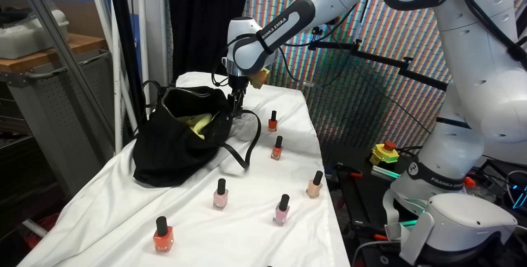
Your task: Pick up the nail polish and put them in the bag
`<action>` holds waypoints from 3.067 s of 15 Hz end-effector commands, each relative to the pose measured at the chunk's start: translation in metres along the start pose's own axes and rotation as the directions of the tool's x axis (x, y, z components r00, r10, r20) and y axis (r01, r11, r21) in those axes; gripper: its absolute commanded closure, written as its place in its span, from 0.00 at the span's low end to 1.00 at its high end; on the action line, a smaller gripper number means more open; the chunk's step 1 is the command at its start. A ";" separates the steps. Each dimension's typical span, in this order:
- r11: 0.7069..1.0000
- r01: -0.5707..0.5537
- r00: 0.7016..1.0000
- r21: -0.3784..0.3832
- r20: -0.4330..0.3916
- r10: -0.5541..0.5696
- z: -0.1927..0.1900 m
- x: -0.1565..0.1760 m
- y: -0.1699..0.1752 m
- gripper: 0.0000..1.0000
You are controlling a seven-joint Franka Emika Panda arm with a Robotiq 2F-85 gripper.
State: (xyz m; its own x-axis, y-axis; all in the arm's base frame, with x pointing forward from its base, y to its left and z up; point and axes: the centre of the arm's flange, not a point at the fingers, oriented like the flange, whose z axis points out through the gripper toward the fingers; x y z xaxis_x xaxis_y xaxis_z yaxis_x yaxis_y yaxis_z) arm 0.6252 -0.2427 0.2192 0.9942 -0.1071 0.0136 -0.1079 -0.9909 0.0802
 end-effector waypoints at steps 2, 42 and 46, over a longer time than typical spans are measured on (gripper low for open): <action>1.000 -0.007 1.000 0.020 0.030 0.007 0.014 0.016 0.003 0.00; 0.947 0.256 0.965 -0.195 -0.010 -0.263 -0.134 -0.011 -0.057 0.85; 0.939 0.291 0.947 -0.181 -0.081 -0.309 -0.162 -0.019 -0.094 0.85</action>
State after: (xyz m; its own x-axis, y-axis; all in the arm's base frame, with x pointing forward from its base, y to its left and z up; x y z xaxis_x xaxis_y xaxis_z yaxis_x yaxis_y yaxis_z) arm 0.6340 -0.1633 0.3505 0.9864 0.1630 0.0216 0.1519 -0.9538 0.2590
